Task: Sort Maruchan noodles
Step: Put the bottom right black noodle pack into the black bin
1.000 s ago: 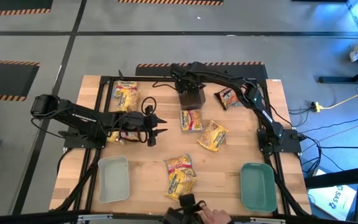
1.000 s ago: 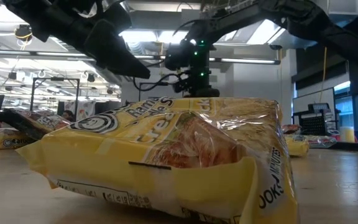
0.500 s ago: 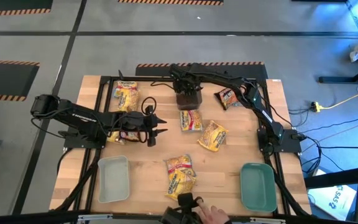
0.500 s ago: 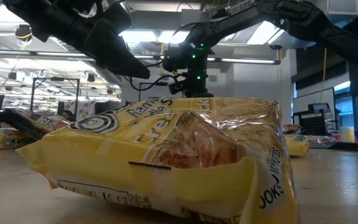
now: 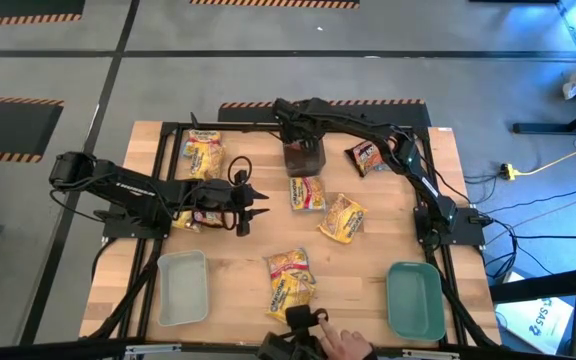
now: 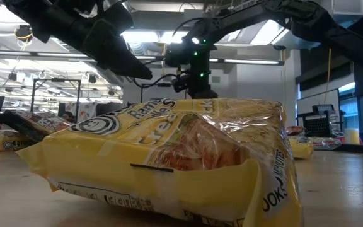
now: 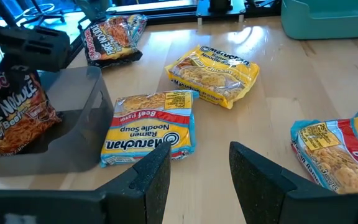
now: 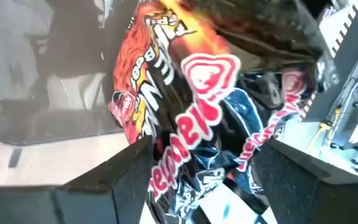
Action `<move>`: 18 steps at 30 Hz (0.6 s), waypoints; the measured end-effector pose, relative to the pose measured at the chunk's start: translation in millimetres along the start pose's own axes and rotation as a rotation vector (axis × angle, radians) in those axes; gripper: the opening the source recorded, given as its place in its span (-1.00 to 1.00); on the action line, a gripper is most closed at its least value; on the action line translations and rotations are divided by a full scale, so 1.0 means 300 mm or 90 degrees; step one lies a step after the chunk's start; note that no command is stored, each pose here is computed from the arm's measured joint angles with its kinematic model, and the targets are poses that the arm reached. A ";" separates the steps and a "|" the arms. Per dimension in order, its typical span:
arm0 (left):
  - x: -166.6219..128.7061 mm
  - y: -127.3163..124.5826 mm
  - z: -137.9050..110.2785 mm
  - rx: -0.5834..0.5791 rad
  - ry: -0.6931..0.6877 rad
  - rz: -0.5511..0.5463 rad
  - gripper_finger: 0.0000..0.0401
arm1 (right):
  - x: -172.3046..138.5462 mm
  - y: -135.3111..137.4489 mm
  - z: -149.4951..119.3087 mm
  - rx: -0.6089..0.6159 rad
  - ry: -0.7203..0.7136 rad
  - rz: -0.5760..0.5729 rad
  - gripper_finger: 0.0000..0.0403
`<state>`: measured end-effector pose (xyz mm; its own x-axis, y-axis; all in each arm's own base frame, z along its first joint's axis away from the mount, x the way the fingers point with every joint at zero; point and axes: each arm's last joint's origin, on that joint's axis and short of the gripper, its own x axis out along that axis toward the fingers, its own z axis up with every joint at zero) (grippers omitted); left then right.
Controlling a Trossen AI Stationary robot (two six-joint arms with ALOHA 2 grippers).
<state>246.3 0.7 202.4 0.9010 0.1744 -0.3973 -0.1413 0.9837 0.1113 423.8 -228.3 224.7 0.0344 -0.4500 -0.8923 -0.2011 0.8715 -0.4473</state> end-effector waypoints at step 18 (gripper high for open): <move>0.000 0.000 0.002 -0.001 -0.003 0.000 -0.22 | -0.038 -0.032 0.022 0.014 -0.082 -0.011 -0.18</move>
<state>246.5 0.7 202.9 0.9031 0.1743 -0.3925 -0.1420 0.9837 0.1101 431.9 -230.1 238.7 0.1636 -0.4377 -0.8841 -0.1785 0.8683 -0.4628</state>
